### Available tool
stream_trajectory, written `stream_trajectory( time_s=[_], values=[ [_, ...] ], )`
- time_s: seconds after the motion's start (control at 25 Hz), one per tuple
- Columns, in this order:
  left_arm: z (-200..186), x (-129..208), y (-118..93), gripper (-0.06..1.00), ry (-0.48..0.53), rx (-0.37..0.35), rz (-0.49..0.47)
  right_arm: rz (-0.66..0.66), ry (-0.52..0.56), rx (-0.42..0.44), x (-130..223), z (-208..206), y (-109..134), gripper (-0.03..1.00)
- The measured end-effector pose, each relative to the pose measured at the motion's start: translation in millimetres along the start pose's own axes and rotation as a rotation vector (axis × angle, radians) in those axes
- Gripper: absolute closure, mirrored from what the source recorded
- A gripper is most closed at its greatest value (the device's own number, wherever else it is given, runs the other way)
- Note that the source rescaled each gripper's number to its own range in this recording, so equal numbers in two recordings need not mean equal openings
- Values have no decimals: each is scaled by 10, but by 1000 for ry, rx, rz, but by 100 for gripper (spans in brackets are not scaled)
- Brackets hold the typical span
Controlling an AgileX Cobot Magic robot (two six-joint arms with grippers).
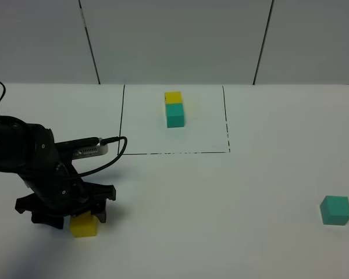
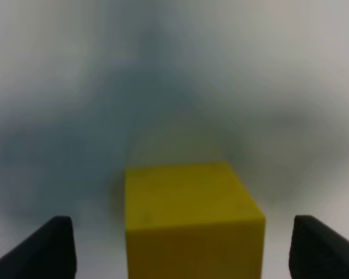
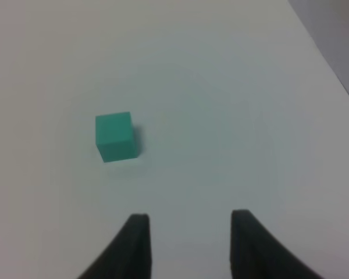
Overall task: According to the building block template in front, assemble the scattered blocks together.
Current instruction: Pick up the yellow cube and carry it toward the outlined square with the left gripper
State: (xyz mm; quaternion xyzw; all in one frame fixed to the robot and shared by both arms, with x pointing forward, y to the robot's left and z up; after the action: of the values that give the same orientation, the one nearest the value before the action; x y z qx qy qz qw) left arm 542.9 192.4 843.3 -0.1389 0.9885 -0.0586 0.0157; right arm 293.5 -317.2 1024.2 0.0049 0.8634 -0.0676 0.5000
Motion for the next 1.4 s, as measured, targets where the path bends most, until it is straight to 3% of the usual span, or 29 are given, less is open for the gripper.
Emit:
stream_trajectory(
  time_s=[0.96, 1.24, 1.4],
  values=[
    [202, 13, 4, 7, 56, -23, -20, 1, 0, 0, 0, 0, 0, 97],
    [204, 16, 15, 19, 60, -31, -13, 1, 0, 0, 0, 0, 0, 97],
    [205, 20, 19, 20, 62, -34, -12, 1, 0, 0, 0, 0, 0, 97]
  ],
)
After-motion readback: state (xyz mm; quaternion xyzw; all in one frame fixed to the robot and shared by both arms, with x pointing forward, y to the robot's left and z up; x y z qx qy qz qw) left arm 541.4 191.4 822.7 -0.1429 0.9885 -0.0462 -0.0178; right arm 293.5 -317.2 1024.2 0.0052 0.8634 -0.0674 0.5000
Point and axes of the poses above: a point on each arm's last joint axis where the gripper is mounted, z pointing out along that axis toward the gripper, y along the wrist's bending axis when the last joint is at zero, x = y × z, the point moved 6 cm from there along z, pointing out along that axis toward the gripper, and after that the axes turned 11 degrees about -z, right-handed, at the moved point
